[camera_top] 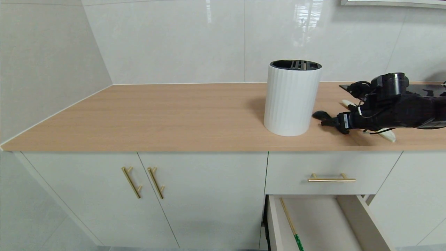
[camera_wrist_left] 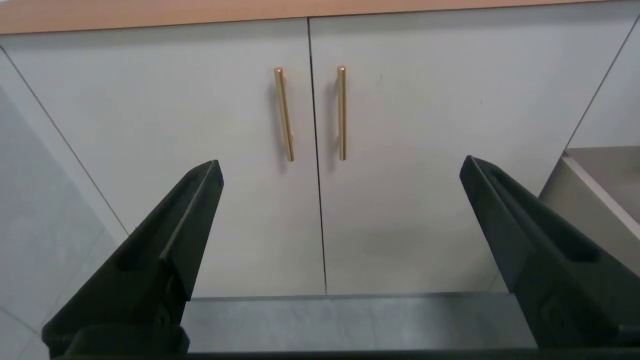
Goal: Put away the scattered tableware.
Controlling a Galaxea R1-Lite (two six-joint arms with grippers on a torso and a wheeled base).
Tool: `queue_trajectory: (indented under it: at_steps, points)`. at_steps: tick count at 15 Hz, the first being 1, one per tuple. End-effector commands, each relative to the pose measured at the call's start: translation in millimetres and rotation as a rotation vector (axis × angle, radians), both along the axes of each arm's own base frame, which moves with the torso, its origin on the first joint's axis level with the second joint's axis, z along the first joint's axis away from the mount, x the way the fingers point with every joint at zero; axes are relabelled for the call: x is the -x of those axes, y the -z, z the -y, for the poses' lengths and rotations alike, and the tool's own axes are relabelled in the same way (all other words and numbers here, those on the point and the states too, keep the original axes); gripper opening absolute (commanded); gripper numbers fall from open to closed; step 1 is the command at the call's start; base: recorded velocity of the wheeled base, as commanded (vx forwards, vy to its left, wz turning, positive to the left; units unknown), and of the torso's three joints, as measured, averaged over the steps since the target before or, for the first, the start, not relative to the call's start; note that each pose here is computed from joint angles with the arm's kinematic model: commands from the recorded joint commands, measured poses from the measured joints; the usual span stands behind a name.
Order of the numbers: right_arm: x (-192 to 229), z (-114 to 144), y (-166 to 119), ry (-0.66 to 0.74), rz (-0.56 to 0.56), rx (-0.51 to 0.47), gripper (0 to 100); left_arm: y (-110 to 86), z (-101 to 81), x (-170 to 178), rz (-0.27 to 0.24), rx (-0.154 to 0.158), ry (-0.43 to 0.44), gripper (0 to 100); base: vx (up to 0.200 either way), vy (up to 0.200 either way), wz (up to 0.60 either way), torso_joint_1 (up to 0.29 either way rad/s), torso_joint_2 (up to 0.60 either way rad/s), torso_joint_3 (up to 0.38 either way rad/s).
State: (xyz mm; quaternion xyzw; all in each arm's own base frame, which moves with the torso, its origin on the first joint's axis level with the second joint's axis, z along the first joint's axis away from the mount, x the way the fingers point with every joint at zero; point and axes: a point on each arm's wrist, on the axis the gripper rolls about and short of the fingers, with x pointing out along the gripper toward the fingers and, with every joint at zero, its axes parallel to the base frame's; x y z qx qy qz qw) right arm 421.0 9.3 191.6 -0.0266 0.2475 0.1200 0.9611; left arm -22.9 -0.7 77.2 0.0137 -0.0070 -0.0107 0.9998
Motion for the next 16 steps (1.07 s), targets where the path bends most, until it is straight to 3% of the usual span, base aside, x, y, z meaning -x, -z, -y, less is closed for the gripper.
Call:
queue_trajectory:
  at_steps: [1, 12, 13, 16]
  points:
    - [-1.9, -0.5, 5.5, -0.001, -0.016, -0.001, 100, 0.0, 0.0, 0.0, 0.000, 0.000, 0.000, 100, 0.000, 0.000, 0.00, 0.000, 0.00, 0.000]
    - [1.6, -5.6, 7.6, -0.019, -0.014, 0.012, 100, 0.0, 0.0, 0.0, 0.000, 0.000, 0.000, 100, 0.000, 0.000, 0.00, 0.000, 0.00, 0.000]
    - [1.6, -5.6, 7.6, -0.020, -0.014, 0.013, 0, 0.0, 0.0, -0.1, -0.001, 0.000, 0.000, 100, 0.000, 0.000, 0.00, 0.000, 0.00, 0.000]
    - [1.3, -5.6, 8.2, -0.020, -0.015, 0.013, 0, 0.0, 0.0, 0.0, 0.000, 0.000, 0.000, 100, 0.000, 0.000, 0.00, 0.000, 0.00, 0.000]
